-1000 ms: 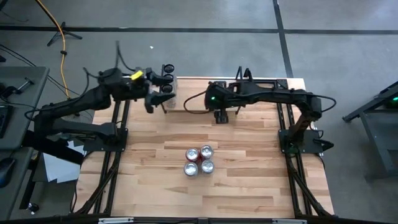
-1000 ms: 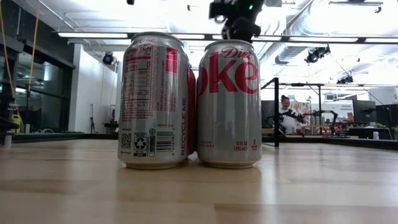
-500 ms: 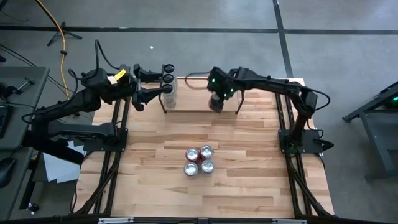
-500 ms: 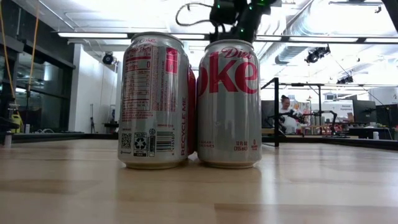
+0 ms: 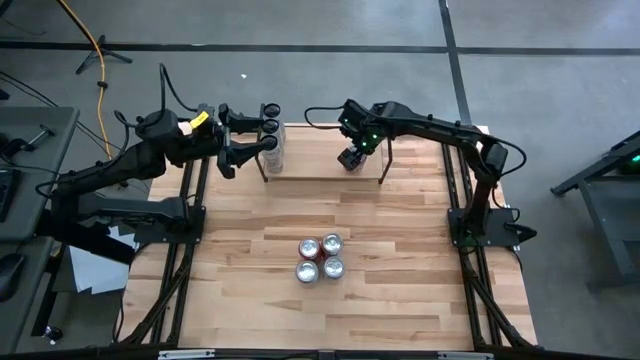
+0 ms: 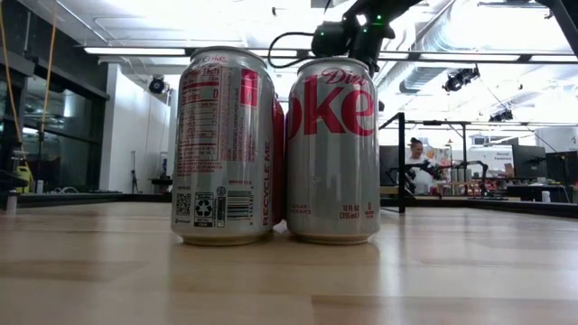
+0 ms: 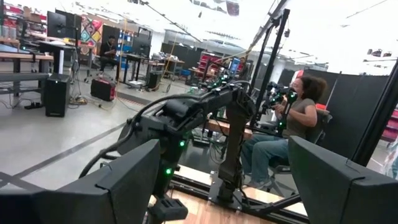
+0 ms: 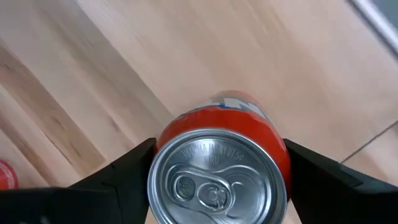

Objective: Place canned beverage on shelf
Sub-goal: Put the top orange soda can on the shelf

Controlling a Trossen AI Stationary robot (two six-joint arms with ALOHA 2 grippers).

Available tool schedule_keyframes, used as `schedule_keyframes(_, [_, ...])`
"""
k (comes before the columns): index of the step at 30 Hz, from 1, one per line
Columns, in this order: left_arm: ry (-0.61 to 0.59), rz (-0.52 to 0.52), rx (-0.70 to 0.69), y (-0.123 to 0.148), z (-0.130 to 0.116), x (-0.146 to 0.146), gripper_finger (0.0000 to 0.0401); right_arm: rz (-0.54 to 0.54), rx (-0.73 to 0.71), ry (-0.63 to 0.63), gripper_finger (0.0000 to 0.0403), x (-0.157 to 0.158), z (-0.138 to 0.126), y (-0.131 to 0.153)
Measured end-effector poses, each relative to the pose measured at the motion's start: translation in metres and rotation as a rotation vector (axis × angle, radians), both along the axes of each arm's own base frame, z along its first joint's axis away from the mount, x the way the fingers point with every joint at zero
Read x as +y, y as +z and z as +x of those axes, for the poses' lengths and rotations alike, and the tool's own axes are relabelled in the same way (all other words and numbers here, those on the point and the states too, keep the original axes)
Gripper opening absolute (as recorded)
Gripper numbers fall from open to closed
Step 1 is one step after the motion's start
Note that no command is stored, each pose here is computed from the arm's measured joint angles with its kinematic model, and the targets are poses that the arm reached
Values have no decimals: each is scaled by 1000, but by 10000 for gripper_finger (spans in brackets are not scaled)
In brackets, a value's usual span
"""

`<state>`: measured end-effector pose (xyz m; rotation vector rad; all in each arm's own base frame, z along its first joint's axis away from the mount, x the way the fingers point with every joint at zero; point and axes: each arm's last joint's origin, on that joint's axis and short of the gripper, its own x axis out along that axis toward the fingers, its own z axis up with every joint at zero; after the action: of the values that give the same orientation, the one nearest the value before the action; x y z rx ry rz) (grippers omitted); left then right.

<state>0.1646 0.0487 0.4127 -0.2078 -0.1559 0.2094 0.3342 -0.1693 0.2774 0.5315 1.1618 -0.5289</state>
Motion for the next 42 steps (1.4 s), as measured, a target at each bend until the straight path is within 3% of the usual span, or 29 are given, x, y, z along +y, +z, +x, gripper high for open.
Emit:
schedule_keyframes(6, [-1, 0, 0, 0, 0, 0, 304, 16, 5, -11, 283, -2, 4, -6])
schedule_keyframes(12, [-1, 0, 0, 0, 0, 0, 304, 8, -6, -42, 370, -5, 4, -6])
schedule_keyframes(15, [-1, 0, 0, 0, 0, 0, 304, 7, -7, -51, 390, -8, 2, -6])
schedule_keyframes(23, [-1, 1, 0, 0, 0, 0, 304, 4, -12, -73, 396, -15, -2, -2])
schedule_keyframes(32, [0, -3, 14, -1, 0, 0, 304, -136, -82, -64, 397, -14, 2, 52])
schedule_keyframes(37, [-1, -14, 51, -5, 1, 0, 304, -178, -41, -69, 398, 3, 2, 72])
schedule_keyframes(42, [0, -20, 71, -7, 1, 0, 304, -246, -4, -74, 398, 37, 6, 70])
